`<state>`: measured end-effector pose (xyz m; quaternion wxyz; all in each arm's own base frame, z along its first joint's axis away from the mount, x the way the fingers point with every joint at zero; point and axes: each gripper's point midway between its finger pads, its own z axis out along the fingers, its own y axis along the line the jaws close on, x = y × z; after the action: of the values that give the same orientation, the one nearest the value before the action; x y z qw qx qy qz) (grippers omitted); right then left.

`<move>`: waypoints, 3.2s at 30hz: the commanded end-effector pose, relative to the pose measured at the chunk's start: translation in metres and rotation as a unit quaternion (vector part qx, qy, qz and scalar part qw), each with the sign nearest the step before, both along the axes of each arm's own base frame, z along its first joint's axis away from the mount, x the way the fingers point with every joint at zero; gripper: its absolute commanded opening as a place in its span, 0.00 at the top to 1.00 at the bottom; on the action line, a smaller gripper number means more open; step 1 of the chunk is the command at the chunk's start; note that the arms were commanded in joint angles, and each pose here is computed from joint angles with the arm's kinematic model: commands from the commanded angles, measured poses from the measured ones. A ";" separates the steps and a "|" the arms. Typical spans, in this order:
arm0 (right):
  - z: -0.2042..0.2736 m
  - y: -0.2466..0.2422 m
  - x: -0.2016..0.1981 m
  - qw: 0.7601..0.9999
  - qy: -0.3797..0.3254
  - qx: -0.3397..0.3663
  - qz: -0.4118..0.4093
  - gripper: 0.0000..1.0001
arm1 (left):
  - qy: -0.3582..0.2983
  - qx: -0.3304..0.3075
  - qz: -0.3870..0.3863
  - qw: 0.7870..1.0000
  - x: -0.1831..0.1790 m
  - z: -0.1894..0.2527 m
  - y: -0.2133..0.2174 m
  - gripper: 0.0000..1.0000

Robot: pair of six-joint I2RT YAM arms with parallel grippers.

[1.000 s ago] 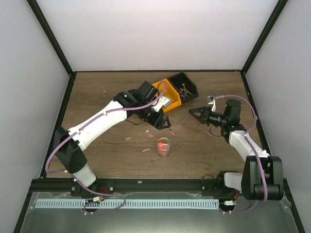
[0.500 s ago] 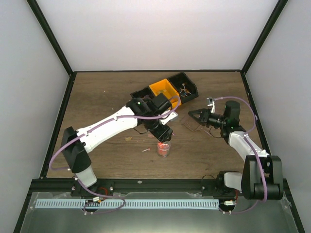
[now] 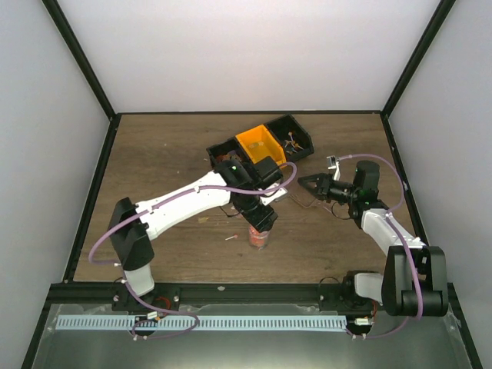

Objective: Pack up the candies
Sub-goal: Close the bottle lid on the packing bottle.

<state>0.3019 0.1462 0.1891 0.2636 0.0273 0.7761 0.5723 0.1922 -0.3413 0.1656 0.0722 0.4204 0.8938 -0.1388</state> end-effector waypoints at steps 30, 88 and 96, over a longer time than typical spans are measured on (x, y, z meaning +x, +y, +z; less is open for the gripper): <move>-0.005 -0.004 -0.001 1.000 -0.013 -0.016 -0.004 0.84 | -0.033 0.066 -0.028 0.997 0.000 -0.003 0.000 0.39; -0.006 -0.003 0.000 1.000 -0.013 -0.013 -0.002 0.84 | -0.036 0.107 -0.044 0.993 0.007 -0.028 0.000 0.28; -0.006 -0.003 0.000 1.000 -0.012 -0.012 -0.001 0.85 | -0.038 0.109 -0.046 0.992 0.008 -0.029 0.001 0.22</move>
<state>0.3015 0.1455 0.1858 0.2720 0.0173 0.7797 0.5636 0.1981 -0.3396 0.1361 0.0479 0.4663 0.8828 -0.0316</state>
